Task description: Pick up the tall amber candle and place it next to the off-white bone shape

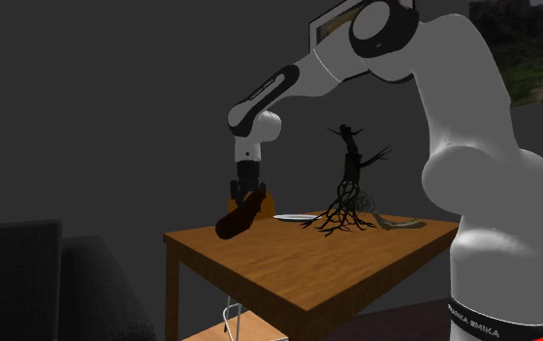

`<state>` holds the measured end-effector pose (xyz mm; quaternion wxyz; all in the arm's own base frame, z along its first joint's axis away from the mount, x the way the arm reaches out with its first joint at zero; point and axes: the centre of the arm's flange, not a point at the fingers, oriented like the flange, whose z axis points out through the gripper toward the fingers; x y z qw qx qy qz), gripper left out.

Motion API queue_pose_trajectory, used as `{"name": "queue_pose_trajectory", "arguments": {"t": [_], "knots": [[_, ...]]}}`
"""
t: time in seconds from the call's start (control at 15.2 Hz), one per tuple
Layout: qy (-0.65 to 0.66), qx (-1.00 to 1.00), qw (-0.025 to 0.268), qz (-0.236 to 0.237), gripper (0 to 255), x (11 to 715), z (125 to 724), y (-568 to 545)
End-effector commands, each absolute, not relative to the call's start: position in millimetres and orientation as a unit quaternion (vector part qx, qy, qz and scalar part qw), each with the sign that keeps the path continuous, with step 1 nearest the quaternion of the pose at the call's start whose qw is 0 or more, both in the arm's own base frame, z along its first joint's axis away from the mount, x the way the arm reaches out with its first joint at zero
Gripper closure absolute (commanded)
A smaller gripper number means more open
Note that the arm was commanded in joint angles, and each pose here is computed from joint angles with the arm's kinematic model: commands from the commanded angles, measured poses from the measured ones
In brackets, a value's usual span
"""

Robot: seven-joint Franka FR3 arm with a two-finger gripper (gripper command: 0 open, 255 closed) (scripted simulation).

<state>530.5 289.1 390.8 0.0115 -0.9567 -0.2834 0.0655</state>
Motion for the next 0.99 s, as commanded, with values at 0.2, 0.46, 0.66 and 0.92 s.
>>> {"name": "queue_pose_trajectory", "arguments": {"t": [0.2, 0.46, 0.66, 0.92], "knots": [[-0.283, -0.957, 0.012, 0.065, 255, 532, 418, 288], [-0.283, -0.957, 0.012, 0.065, 255, 532, 439, 288], [-0.283, -0.957, 0.012, 0.065, 255, 532, 455, 288], [-0.283, -0.957, 0.012, 0.065, 255, 532, 476, 288]]}}
